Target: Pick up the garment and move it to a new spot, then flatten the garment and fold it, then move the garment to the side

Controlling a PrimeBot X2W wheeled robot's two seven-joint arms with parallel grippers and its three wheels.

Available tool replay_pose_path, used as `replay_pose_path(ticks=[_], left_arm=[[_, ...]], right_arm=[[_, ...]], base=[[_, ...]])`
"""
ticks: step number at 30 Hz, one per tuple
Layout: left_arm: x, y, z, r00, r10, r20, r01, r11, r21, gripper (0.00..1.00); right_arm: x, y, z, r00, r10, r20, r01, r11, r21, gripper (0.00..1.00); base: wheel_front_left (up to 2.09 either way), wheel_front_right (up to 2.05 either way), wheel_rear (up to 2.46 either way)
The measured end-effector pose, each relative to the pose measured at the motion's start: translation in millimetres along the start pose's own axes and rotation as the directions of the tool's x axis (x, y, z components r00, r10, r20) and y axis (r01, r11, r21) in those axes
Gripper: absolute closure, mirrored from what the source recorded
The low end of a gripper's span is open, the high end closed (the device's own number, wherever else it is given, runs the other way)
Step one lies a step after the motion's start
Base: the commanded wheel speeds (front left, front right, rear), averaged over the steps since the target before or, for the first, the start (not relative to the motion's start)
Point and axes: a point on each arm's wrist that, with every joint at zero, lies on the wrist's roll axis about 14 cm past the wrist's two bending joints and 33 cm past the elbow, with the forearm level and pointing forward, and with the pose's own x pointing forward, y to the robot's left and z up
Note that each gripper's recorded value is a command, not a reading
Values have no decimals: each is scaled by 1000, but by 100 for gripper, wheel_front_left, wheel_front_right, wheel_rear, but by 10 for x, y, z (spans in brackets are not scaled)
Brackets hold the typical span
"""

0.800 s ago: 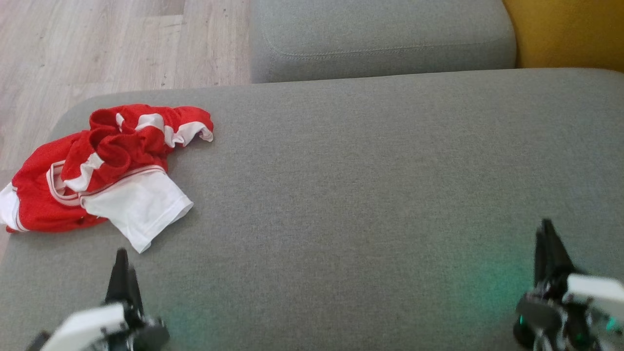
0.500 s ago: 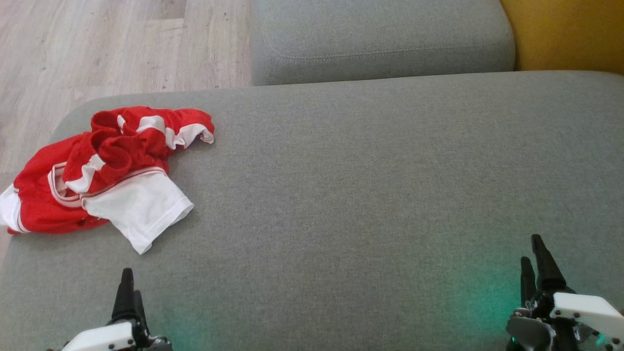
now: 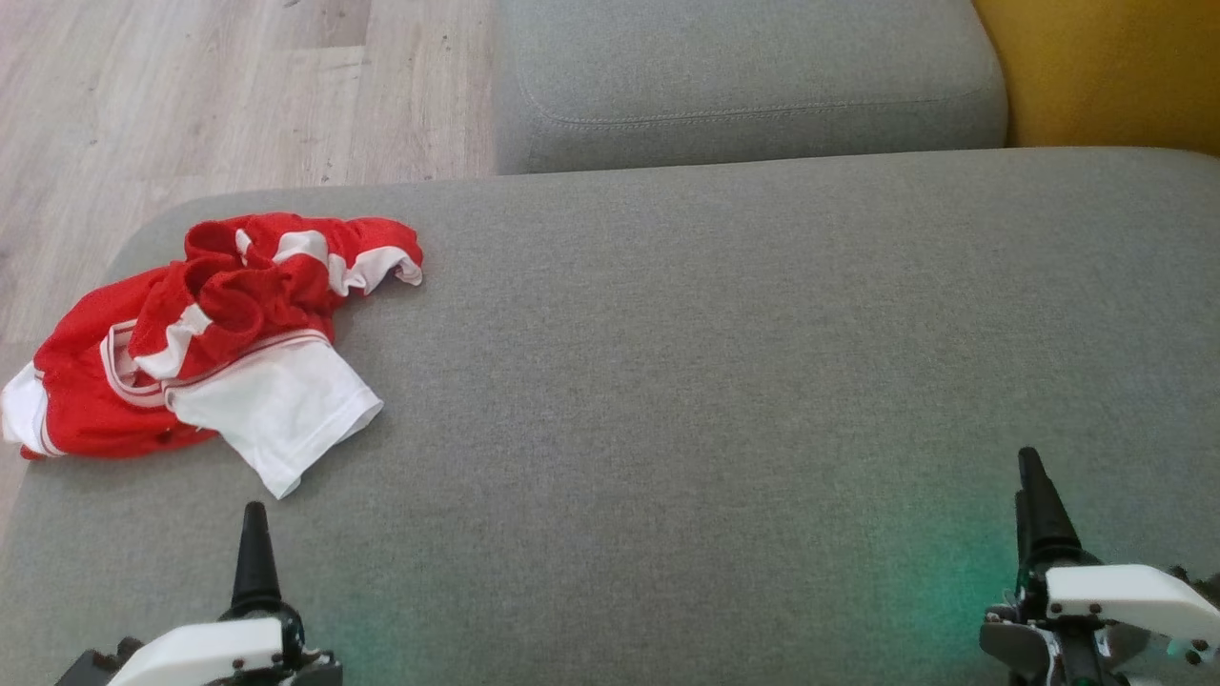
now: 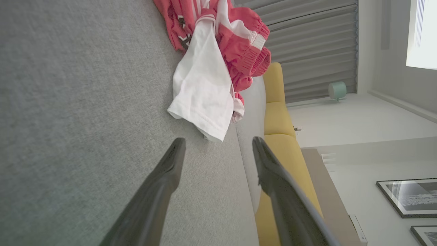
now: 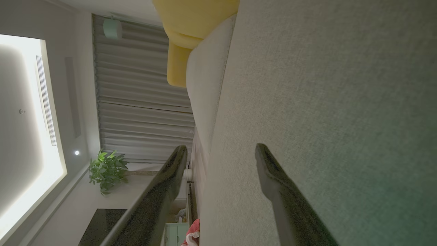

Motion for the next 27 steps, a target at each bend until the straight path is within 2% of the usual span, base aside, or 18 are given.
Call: replay_pose_path(ticks=[17, 27], left_arm=[[-27, -193, -37, 998, -55, 3, 53, 970, 237, 0], [-61, -196, -18, 999, -50, 20, 39, 929, 368, 0]], right_arm=[[-12, 120, -129, 999, 39, -26, -44, 972, -233, 0], [-28, 159, -208, 997, 56, -44, -68, 934, -352, 0]], base=[[0, 0, 0], [0, 0, 0]])
